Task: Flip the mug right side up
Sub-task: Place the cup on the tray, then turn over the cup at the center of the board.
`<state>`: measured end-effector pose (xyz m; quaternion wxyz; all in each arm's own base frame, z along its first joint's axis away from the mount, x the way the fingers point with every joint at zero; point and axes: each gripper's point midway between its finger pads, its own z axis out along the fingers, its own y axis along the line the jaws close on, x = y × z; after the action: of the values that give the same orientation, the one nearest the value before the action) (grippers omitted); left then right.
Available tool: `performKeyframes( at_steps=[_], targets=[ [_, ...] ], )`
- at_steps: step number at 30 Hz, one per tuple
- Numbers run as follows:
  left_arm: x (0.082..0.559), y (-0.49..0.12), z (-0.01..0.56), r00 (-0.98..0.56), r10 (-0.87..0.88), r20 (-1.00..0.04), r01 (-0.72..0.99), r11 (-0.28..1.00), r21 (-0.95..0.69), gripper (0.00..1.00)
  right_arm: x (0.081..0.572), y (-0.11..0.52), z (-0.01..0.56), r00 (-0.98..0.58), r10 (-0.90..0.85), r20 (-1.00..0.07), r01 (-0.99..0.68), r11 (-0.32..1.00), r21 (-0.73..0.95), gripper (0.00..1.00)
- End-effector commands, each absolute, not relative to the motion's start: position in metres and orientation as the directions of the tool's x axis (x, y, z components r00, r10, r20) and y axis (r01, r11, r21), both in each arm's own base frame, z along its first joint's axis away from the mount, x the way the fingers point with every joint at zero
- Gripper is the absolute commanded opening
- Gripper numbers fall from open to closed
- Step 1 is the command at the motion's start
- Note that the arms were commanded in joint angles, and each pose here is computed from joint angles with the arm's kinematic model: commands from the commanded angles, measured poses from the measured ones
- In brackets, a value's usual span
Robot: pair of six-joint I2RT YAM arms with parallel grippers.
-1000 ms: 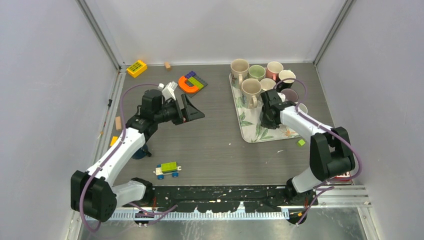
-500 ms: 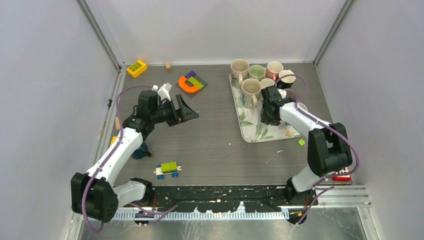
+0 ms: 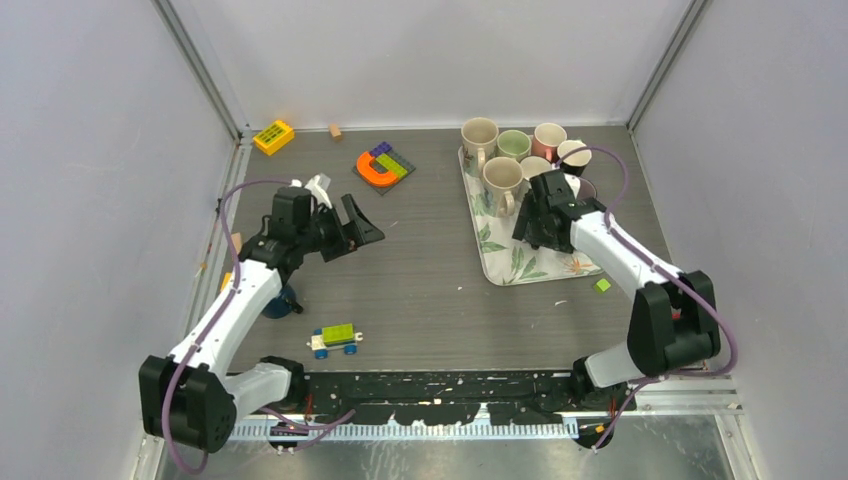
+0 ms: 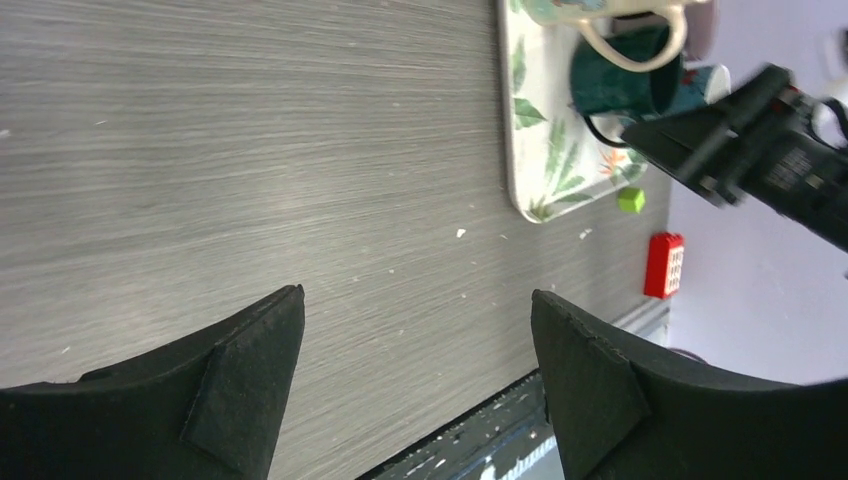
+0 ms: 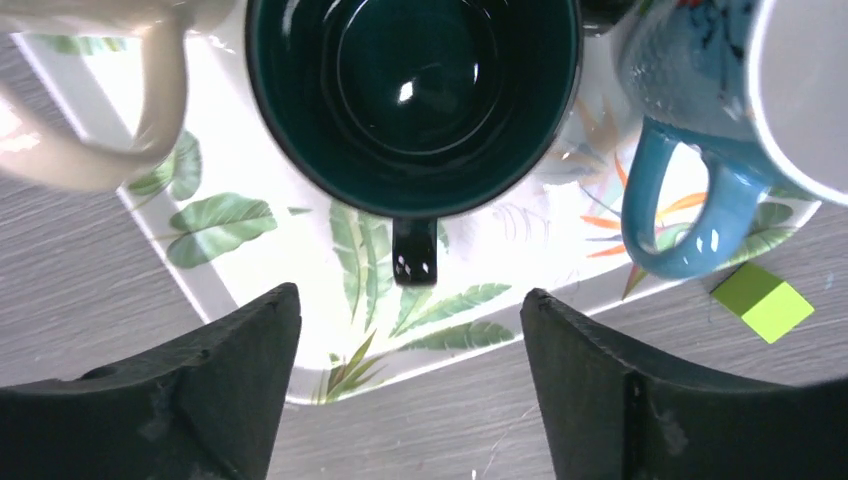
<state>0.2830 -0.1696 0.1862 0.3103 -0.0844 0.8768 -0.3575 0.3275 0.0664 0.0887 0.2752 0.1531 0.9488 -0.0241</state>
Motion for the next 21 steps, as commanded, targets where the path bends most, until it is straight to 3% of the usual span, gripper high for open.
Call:
performKeyframes(
  at_steps=[1, 4, 16, 21],
  targets=[
    [0.28, -0.136, 0.183, -0.734, -0.416, -0.537, -0.036, 0.814, -0.58, 0.85, 0.314, 0.07, 0.115, -0.766, 0.314, -0.561, 0.3, 0.946, 0.121, 0.89],
    [0.275, -0.109, 0.177, -0.688, -0.471, -0.551, -0.169, 0.843, -0.511, 0.86, 0.306, 0.076, 0.121, -0.762, 0.324, -0.561, 0.278, 0.946, 0.169, 0.99],
    [0.205, -0.023, 0.151, -0.519, -0.658, -0.546, -0.629, 0.726, -0.277, 0.94, 0.3, 0.11, 0.151, -0.74, 0.328, -0.588, 0.132, 0.927, 0.351, 1.0],
    [0.186, 0.003, 0.146, -0.444, -0.679, -0.585, -0.73, 0.652, -0.203, 1.0, 0.3, 0.129, 0.157, -0.756, 0.322, -0.57, 0.063, 0.902, 0.427, 1.0]
  ],
)
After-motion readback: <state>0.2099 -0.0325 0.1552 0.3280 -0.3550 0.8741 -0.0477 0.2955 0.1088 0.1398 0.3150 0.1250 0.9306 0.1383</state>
